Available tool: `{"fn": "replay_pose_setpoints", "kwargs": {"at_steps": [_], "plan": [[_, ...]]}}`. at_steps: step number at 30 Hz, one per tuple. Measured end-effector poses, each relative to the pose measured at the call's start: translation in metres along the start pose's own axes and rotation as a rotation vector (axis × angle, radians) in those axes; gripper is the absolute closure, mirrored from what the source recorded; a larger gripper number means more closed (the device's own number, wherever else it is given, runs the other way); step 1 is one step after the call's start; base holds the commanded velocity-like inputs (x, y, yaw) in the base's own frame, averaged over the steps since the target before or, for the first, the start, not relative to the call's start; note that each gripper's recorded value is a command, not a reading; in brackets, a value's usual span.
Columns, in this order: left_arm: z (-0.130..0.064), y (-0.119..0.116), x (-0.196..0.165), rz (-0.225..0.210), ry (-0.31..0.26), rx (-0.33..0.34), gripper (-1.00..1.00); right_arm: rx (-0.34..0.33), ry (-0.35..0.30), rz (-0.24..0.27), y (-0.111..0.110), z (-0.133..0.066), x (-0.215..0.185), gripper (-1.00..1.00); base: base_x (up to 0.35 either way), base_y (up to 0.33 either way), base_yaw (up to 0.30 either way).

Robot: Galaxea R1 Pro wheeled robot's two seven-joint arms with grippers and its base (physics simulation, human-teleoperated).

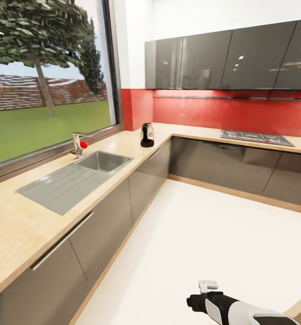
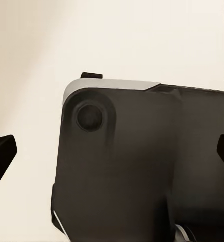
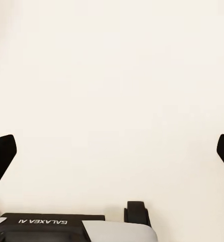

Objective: Set up a coffee station on the kitchen countertop: keep the coffee maker on the countertop, move the bottle of coffee from the kitchen shelf to the counter next to the coffee maker, place a paper coffee filter on top of the coffee maker, put the saucer next to the coffee maker with the coffee cup on the saucer, and place the electric kettle next to the coffee maker.

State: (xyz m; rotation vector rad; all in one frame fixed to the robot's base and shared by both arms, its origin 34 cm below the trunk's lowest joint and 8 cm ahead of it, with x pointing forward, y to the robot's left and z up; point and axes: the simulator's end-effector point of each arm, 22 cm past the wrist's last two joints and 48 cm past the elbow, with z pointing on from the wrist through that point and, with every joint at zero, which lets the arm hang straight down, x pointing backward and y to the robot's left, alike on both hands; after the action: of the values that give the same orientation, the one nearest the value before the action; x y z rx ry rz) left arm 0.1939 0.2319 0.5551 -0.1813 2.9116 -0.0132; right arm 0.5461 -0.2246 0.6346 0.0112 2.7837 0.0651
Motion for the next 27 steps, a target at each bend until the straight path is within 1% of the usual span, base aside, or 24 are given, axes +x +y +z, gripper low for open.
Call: {"fn": "replay_pose_setpoints", "kwargs": {"at_steps": [27], "plan": [[0.0001, -0.0006, -0.0005, 0.001, -0.001, 0.001, -1.0, 0.003, -0.002, 0.002, -0.0033, 0.0, -0.0003, -1.0, 0.34, -0.095, 0.0]]}}
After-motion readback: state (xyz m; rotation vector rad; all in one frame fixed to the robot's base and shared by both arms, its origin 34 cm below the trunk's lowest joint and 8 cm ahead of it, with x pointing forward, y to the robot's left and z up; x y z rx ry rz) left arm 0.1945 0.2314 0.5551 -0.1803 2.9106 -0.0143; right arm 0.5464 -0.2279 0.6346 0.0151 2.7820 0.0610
